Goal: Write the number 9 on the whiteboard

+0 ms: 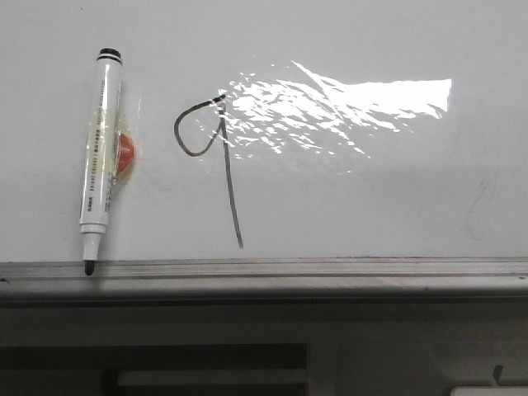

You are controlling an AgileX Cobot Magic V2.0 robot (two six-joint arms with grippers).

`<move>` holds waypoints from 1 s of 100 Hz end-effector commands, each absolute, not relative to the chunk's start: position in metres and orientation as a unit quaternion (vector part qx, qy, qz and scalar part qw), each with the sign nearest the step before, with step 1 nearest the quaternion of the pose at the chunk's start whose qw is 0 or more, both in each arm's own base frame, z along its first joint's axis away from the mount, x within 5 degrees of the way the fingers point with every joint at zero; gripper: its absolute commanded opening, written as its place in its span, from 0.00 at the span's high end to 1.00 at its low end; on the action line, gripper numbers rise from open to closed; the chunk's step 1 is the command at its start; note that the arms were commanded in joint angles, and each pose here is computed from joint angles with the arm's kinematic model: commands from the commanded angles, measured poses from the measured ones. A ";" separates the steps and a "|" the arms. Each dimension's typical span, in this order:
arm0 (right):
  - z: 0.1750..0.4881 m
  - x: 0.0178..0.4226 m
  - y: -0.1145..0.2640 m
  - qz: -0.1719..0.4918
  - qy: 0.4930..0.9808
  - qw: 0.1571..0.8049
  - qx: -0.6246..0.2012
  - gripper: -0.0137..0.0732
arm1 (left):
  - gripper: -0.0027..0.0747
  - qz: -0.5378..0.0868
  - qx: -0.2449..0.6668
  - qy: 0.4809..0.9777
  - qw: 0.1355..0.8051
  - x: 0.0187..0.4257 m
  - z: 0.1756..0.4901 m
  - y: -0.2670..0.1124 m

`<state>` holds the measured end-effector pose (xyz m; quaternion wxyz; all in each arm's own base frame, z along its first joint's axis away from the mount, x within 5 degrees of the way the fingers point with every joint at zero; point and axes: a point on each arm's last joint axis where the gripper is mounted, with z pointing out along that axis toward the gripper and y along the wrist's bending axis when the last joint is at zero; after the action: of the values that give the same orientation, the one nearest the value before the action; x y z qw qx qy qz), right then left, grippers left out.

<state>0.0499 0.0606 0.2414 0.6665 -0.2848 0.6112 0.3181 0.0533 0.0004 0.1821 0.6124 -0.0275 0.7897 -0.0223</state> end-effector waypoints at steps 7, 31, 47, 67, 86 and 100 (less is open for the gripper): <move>0.258 0.049 0.060 0.326 0.572 0.701 -0.274 0.91 | 0.99 -0.029 -0.035 0.775 0.630 0.053 0.181 0.000; 0.258 0.049 0.060 0.326 0.572 0.701 -0.274 0.91 | 0.99 -0.029 -0.035 0.775 0.630 0.053 0.181 0.000; 0.258 0.049 0.060 0.326 0.572 0.701 -0.274 0.91 | 0.99 -0.029 -0.035 0.775 0.630 0.053 0.181 0.000; 0.258 0.049 0.060 0.326 0.572 0.701 -0.274 0.91 | 0.99 -0.029 -0.035 0.775 0.630 0.053 0.181 0.000; 0.258 0.049 0.060 0.326 0.572 0.701 -0.274 0.91 | 0.99 -0.029 -0.035 0.775 0.630 0.053 0.181 0.000; 0.260 0.050 0.058 0.323 0.561 0.716 -0.262 0.91 | 0.99 -0.029 -0.035 0.775 0.630 0.053 0.181 0.000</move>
<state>0.0499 0.0602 0.2421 0.6711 -0.2817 0.6071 0.3188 0.0532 0.0005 0.1818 0.6109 -0.0323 0.7907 -0.0254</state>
